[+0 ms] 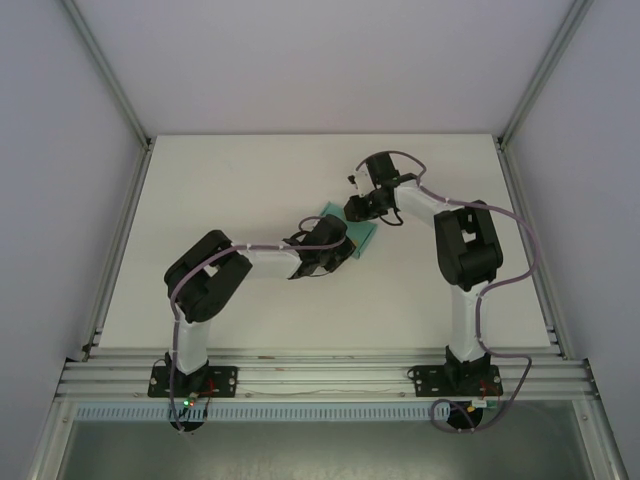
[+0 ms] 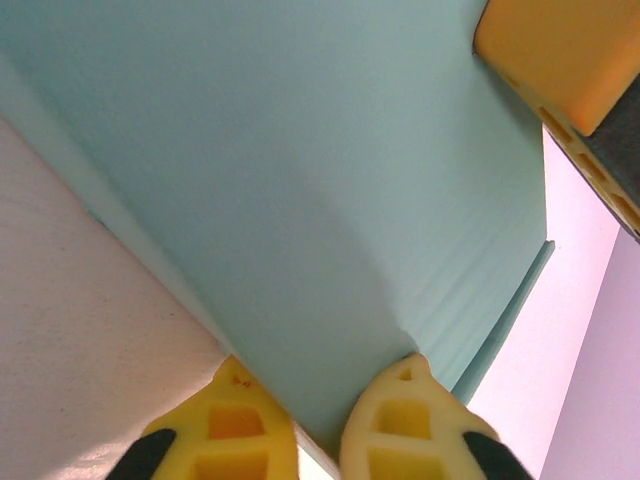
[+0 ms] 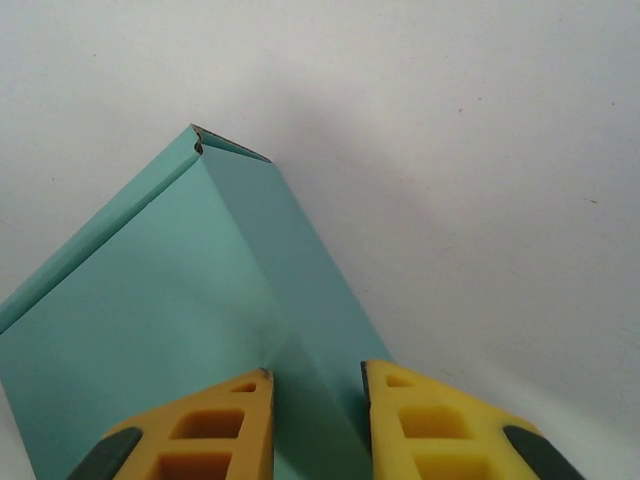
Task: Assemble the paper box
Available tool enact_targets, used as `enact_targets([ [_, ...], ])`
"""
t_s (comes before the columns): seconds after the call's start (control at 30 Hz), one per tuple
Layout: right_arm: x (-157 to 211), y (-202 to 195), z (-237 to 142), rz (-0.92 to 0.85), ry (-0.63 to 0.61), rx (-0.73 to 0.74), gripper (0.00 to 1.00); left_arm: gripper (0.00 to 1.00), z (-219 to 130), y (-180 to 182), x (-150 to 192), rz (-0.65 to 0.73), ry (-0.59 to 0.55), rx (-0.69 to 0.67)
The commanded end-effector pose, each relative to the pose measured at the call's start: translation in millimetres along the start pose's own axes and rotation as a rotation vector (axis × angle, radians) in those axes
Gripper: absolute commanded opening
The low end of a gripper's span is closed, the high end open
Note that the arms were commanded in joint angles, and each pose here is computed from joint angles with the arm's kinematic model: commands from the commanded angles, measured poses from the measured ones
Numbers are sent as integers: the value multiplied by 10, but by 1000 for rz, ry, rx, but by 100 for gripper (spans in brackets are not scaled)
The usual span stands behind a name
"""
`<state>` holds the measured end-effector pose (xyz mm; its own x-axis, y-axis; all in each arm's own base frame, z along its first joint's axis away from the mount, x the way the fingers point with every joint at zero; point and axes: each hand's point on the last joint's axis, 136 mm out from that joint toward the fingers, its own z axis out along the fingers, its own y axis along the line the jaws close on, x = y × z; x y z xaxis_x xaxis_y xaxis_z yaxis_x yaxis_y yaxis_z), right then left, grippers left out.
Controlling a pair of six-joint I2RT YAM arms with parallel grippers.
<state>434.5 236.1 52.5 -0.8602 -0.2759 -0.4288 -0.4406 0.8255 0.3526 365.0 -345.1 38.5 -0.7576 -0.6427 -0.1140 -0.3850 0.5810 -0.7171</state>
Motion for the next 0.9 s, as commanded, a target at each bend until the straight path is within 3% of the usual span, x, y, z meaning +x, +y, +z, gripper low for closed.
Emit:
enact_targets([
  [0.0,1115,151,418,144,376,10,19,20,94,322,595,140,200,-80],
  [0.23,840,10,305,146,312,82,23,51,-153,32,425,262,116,-32],
  [0.5,417,-94,98,121,214,126,32,66,-425,-148,356,293,78,21],
  [0.6,274,-84,9,109,177,132,40,70,-482,-139,338,295,67,22],
  [0.8,47,-71,-219,84,111,151,65,78,-609,-155,310,314,53,31],
  [0.87,-29,-54,-314,85,78,142,73,85,-704,-171,263,345,28,33],
])
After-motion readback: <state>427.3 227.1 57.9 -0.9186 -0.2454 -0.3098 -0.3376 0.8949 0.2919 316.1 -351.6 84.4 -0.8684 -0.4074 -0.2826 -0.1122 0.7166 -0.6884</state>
